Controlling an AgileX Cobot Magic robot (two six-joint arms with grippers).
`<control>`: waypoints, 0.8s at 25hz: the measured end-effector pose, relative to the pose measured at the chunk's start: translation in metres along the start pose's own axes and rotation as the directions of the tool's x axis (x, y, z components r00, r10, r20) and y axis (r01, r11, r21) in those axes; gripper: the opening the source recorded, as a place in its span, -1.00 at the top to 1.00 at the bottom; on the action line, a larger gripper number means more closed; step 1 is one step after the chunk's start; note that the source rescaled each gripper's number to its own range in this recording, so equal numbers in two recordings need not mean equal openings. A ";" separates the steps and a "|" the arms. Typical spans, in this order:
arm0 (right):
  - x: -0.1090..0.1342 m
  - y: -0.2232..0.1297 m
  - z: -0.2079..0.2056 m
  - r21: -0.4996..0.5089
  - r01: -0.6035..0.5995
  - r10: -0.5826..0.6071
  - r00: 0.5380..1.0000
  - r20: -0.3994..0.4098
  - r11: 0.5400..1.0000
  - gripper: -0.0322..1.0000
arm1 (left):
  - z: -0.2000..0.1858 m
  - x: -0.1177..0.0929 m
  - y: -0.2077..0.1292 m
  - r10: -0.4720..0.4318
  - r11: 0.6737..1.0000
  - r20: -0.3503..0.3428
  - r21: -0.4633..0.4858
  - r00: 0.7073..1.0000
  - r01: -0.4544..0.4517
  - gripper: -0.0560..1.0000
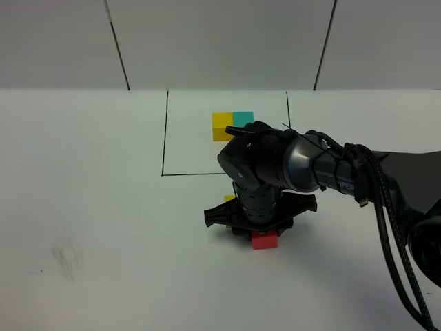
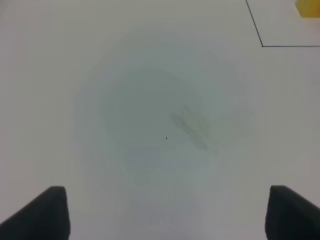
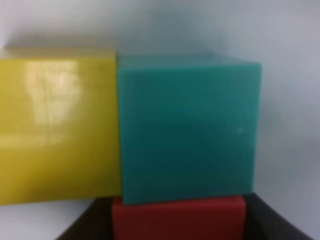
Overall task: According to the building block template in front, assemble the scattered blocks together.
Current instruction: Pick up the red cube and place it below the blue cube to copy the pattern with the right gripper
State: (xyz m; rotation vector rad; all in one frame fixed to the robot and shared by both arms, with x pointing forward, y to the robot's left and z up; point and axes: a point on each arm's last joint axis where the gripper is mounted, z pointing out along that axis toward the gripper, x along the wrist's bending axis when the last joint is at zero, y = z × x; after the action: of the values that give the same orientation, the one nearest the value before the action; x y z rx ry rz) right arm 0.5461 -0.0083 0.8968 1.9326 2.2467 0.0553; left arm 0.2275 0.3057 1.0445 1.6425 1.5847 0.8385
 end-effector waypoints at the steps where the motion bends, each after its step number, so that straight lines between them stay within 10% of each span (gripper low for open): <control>1: 0.000 0.000 0.000 0.000 0.001 -0.001 1.000 0.001 1.000 0.52 | 0.000 0.000 0.000 0.000 1.000 0.000 0.000 1.000 0.000 -0.73; 20: 0.001 0.000 0.003 0.014 0.007 -0.007 1.000 0.000 1.000 0.52 | 0.000 0.000 0.000 0.000 1.000 0.000 0.000 1.000 0.000 -0.73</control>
State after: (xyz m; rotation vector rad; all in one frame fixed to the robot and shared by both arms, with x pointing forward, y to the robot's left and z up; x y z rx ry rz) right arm 0.5465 -0.0075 0.8938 1.9309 2.2600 0.0392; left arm 0.2275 0.3057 1.0445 1.6425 1.5847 0.8385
